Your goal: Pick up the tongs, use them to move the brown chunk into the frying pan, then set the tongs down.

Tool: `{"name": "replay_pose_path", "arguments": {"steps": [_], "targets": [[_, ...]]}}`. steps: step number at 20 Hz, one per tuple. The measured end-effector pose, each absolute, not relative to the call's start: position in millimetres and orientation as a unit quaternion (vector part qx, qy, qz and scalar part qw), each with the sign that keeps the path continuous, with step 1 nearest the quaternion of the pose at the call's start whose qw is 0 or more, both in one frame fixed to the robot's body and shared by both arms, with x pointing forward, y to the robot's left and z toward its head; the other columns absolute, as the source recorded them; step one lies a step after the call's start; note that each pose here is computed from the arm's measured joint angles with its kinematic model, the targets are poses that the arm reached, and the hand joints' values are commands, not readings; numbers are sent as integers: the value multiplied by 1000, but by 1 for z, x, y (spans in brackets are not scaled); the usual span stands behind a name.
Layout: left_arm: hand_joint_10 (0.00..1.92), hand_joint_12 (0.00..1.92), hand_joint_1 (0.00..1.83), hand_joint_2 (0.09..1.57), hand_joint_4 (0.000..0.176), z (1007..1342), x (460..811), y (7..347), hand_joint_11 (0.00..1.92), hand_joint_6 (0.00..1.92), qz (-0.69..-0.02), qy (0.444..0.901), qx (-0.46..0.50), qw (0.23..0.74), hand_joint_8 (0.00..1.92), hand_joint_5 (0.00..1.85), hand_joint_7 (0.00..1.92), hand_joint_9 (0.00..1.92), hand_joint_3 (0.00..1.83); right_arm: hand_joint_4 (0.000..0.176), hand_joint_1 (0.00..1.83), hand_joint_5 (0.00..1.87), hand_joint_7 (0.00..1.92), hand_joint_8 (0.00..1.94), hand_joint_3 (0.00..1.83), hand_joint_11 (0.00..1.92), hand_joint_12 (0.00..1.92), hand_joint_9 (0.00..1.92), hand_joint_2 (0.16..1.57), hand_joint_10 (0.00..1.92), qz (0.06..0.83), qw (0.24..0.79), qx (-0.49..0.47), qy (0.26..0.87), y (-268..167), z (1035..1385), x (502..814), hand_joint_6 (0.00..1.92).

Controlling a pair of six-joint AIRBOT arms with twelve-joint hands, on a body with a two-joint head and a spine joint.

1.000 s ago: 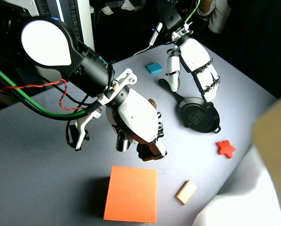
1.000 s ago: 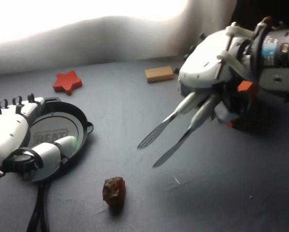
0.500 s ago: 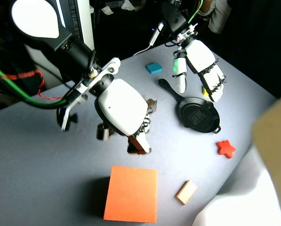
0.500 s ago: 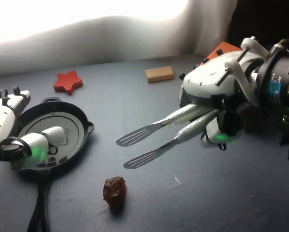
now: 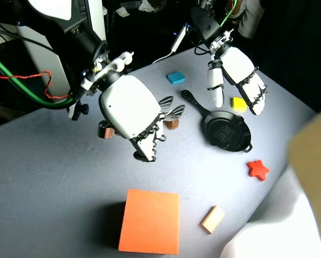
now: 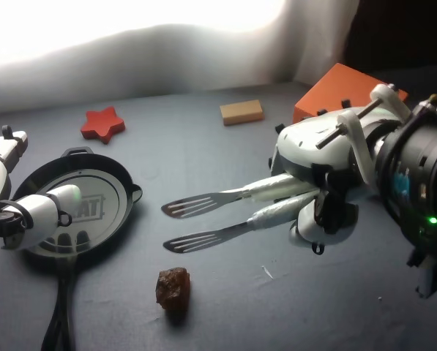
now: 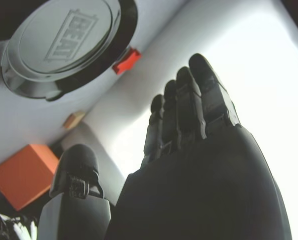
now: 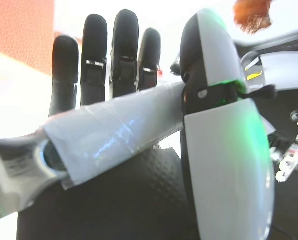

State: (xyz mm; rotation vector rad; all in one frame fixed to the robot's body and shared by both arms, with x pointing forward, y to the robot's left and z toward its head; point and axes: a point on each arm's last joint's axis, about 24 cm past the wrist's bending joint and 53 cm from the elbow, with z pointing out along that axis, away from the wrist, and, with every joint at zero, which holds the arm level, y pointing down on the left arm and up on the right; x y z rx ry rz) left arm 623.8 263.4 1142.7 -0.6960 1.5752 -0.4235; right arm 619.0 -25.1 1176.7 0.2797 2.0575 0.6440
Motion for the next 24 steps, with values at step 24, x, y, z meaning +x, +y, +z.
{"name": "replay_pose_path", "arguments": {"steps": [24], "targets": [[3, 648, 77, 1259, 11, 1136, 623, 267, 0, 2, -181, 693, -308, 626, 1, 118, 167, 176, 1, 0, 1122, 844, 952, 6, 0, 279, 1494, 669, 1127, 571, 251, 436, 116, 856, 0, 1131, 602, 218]]}}
